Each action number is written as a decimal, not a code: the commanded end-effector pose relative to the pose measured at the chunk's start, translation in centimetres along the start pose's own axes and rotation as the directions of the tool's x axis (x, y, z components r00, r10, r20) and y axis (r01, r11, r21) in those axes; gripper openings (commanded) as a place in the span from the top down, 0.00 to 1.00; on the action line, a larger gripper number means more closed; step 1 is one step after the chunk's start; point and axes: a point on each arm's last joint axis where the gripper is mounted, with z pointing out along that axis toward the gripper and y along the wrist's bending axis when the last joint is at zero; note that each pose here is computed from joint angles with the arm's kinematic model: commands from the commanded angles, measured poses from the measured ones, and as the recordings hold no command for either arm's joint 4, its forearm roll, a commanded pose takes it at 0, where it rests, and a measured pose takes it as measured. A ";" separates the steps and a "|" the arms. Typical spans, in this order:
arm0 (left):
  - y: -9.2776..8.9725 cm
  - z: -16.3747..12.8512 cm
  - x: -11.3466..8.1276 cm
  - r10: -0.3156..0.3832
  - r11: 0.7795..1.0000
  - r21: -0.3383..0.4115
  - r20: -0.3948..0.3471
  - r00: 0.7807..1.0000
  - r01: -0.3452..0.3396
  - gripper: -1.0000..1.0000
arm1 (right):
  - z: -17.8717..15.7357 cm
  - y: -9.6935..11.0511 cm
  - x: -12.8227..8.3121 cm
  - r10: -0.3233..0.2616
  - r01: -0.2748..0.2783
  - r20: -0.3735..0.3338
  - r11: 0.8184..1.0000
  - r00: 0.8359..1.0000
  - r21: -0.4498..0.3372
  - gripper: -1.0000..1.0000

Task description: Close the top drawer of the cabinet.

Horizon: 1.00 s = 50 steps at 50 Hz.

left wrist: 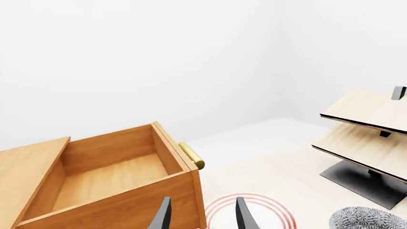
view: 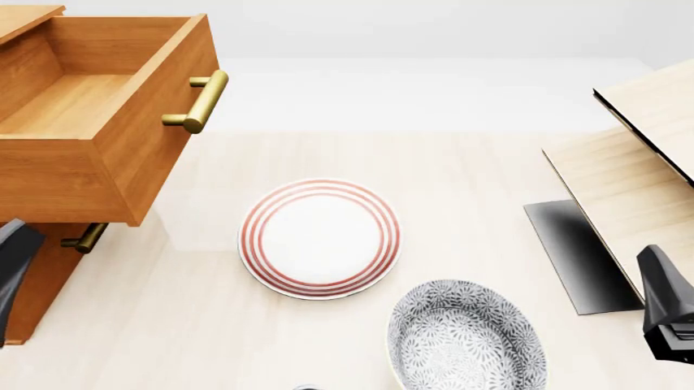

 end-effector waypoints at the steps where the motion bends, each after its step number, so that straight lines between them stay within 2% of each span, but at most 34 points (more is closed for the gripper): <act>1: -0.4 0.4 -0.8 -0.055 0.992 0.118 0.010 0.998 0.053 0.00 | 0.0 0.0 0.0 0.000 0.000 0.000 1.000 1.000 0.000 0.00; 9: -0.9 2.3 -1.7 -0.094 0.978 0.190 0.008 0.996 0.091 0.00 | 0.0 0.0 0.0 0.000 0.000 0.000 1.000 1.000 0.000 0.00; 20: -1.5 3.8 -3.7 -0.128 0.955 0.277 0.064 0.990 0.106 0.00 | 0.0 0.0 0.0 0.000 0.000 0.000 1.000 1.000 0.000 0.00; 26: -2.3 5.1 -4.6 -0.160 0.930 0.347 0.081 0.984 0.122 0.00 | 0.0 0.0 0.0 0.000 0.000 0.000 1.000 1.000 0.000 0.00; 30: -2.6 5.4 -4.8 -0.169 0.924 0.361 0.084 0.982 0.128 0.00 | 0.0 0.0 0.0 0.000 0.000 0.000 1.000 1.000 0.000 0.00; 34: -3.2 6.4 -4.4 -0.180 0.914 0.379 0.057 0.982 0.145 0.00 | 0.0 0.0 0.0 0.000 0.000 0.000 1.000 1.000 0.000 0.00; 40: -3.9 7.2 -4.7 -0.188 0.901 0.409 0.064 0.980 0.146 0.00 | 0.0 0.0 0.0 0.000 0.000 0.000 1.000 1.000 0.000 0.00; 44: -4.7 8.2 -5.4 -0.193 0.887 0.441 0.080 0.978 0.139 0.00 | 0.0 0.0 0.0 0.000 0.000 0.000 1.000 1.000 0.000 0.00; 45: -4.9 8.5 -5.6 -0.197 0.884 0.445 0.076 0.977 0.144 0.00 | 0.0 0.0 0.0 0.000 0.000 0.000 1.000 1.000 0.000 0.00; 46: -5.3 9.3 -5.9 -0.213 0.874 0.454 0.040 0.976 0.172 0.00 | 0.0 0.0 0.0 0.000 0.000 0.000 1.000 1.000 0.000 0.00; 50: -6.3 10.7 -7.0 -0.214 0.862 0.481 0.052 0.976 0.163 0.00 | 0.0 0.0 0.0 0.000 0.000 0.000 1.000 1.000 0.000 0.00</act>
